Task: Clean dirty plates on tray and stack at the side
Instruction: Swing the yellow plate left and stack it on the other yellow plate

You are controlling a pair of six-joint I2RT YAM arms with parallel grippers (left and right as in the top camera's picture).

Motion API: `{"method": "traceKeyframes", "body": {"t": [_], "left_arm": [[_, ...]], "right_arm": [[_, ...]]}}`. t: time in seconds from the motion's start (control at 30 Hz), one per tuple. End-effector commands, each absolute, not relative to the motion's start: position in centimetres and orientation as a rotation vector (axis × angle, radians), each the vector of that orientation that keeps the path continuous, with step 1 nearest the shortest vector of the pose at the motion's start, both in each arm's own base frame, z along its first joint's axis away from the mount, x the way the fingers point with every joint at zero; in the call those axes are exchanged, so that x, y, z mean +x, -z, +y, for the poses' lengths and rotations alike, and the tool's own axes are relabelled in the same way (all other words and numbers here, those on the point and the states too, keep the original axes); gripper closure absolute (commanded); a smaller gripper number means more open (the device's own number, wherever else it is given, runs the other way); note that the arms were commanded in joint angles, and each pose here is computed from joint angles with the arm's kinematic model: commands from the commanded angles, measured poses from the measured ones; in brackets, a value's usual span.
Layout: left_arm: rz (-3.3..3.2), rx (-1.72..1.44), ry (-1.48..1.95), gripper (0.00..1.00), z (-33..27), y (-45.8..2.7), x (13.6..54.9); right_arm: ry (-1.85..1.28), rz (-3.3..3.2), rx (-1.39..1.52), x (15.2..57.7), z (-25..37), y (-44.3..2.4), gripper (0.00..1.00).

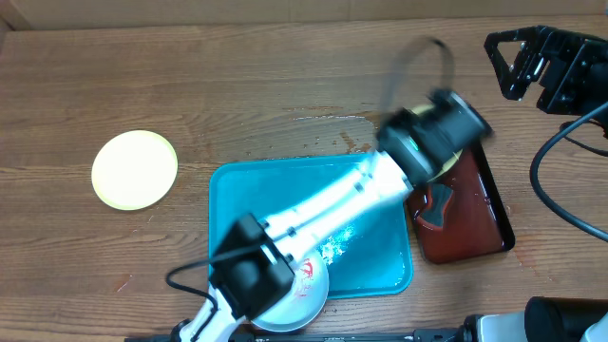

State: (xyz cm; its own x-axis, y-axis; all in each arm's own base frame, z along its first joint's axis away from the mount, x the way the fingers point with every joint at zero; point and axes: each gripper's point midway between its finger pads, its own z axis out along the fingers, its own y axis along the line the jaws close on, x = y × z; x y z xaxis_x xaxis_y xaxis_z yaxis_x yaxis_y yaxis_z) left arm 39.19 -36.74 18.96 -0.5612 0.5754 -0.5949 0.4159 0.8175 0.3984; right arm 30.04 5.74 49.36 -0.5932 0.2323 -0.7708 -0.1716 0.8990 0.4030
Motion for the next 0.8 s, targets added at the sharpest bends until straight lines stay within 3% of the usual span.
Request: {"method": "traceKeyframes", "body": {"t": [0.0, 0.17, 0.3, 0.5, 0.77], "left_arm": [[2.432, 0.499, 0.229, 0.95, -37.2, -20.8, 41.0], [2.560, 0.120, 0.474, 0.95, -31.6, -23.3, 44.5], [2.702, -0.174, 0.538, 0.95, -24.4, -21.4, 46.2], [2.847, -0.476, 0.568, 0.95, -14.8, -17.7, 46.5], [2.833, -0.703, 0.489, 0.95, -8.3, -15.7, 46.3]], "right_arm": [[-0.551, 2.105, 0.029, 29.3, 5.8, -50.2, 0.00], [-0.554, 2.130, 0.037, 29.5, 5.8, -49.6, 0.00], [-0.554, 2.159, 0.047, 29.7, 5.7, -49.0, 0.00], [-0.556, 2.175, 0.053, 30.1, 5.7, -48.5, 0.00], [-0.562, 2.220, 0.068, 31.1, 5.6, -47.2, 0.00]]}}
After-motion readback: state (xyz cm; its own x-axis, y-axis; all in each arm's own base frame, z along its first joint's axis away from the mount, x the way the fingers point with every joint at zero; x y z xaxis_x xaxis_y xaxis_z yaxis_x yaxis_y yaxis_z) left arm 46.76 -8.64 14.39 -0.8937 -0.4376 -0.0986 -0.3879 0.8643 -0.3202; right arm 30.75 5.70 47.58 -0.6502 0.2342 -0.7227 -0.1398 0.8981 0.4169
